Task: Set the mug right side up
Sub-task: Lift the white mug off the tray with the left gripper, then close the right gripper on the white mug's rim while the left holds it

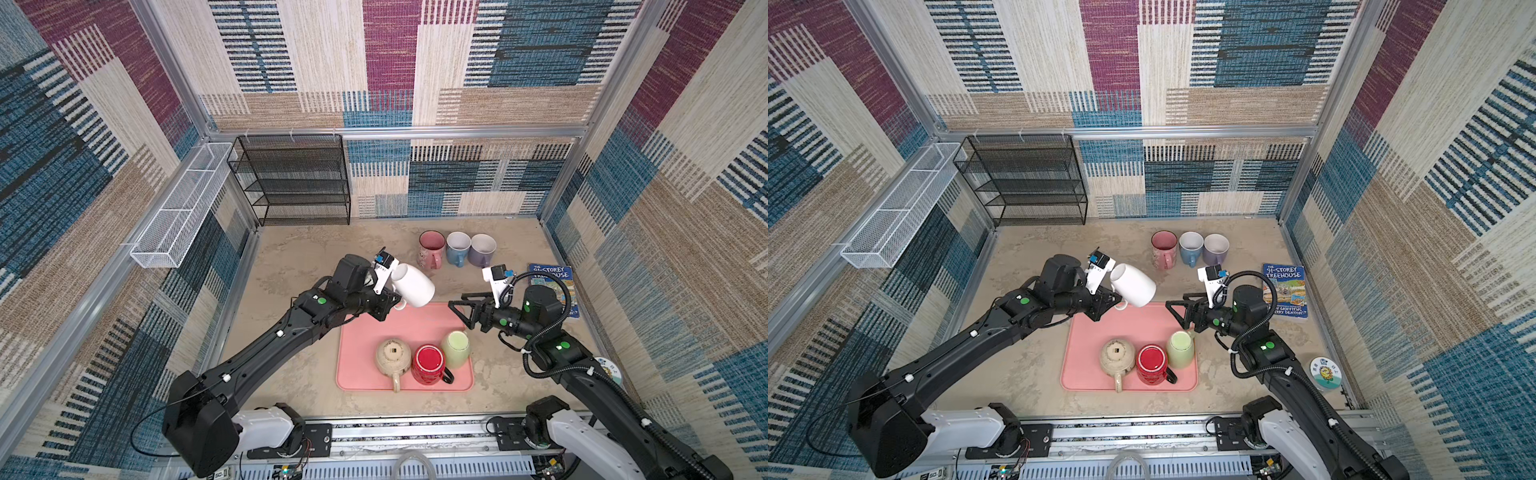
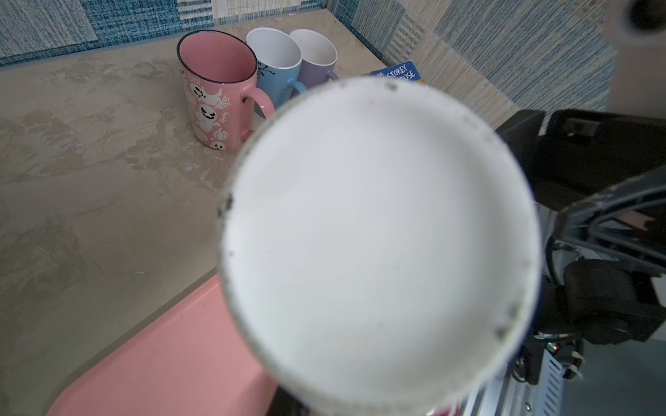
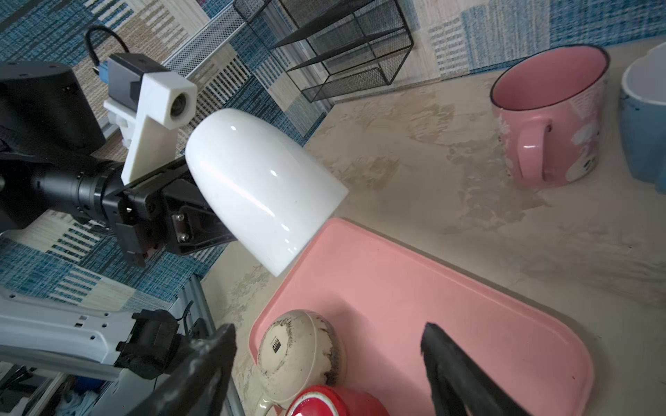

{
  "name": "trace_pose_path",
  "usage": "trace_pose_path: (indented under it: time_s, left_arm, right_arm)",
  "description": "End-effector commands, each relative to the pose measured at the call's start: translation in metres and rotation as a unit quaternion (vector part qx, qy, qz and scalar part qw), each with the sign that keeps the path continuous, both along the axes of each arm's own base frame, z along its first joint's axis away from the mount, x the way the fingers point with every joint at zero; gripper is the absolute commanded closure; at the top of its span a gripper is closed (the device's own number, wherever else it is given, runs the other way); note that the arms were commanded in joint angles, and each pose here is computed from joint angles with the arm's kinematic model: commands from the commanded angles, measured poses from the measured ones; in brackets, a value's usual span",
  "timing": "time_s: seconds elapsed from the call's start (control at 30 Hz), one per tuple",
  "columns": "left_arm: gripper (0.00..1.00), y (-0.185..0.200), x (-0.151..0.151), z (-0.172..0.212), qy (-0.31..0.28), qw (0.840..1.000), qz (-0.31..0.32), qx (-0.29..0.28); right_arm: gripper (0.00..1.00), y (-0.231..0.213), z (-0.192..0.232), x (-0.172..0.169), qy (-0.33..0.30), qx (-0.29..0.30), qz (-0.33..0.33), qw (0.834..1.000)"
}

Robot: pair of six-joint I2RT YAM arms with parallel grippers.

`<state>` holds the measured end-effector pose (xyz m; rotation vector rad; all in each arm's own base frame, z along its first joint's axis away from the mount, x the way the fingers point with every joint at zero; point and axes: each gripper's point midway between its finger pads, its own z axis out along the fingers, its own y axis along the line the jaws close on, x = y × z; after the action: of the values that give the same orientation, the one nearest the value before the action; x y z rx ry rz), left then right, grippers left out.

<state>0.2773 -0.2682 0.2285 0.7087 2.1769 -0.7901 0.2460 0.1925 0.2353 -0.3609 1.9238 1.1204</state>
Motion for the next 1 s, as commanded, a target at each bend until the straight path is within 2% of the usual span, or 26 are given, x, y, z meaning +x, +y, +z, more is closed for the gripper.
trace_pose_path:
  time_s: [0.0, 0.23, 0.43, 0.57, 0.67, 0.9, 0.97]
  left_arm:
    - [1.00, -0.008, 0.001, 0.037, -0.013, 0.995, -0.009, -0.097]
    - [1.00, 0.003, 0.000, 0.073, -0.013, 0.980, -0.008, -0.196]
    - [1.00, 0.004, -0.005, 0.099, -0.015, 0.967, -0.024, -0.251]
    - [1.00, 0.006, -0.005, 0.112, -0.019, 0.960, -0.027, -0.279]
    - [1.00, 0.007, -0.005, 0.121, -0.021, 0.954, -0.030, -0.297]
    - [1.00, 0.012, -0.005, 0.140, -0.027, 0.946, -0.036, -0.322]
    - [1.00, 0.013, -0.006, 0.144, -0.029, 0.943, -0.038, -0.328]
  right_arm:
    - [0.17, 0.013, 0.020, -0.012, -0.033, 0.034, 0.058, 0.997]
    - [0.21, 0.025, 0.032, -0.024, -0.054, 0.070, 0.108, 0.990]
    - [0.34, 0.046, 0.052, -0.029, -0.076, 0.088, 0.150, 0.982]
    - [0.38, 0.056, 0.066, -0.026, -0.082, 0.107, 0.164, 0.977]
    - [0.47, 0.062, 0.081, -0.022, -0.084, 0.131, 0.182, 0.971]
    - [0.51, 0.077, 0.104, -0.001, -0.094, 0.149, 0.184, 0.967]
    - [0.57, 0.081, 0.109, 0.001, -0.097, 0.155, 0.188, 0.965]
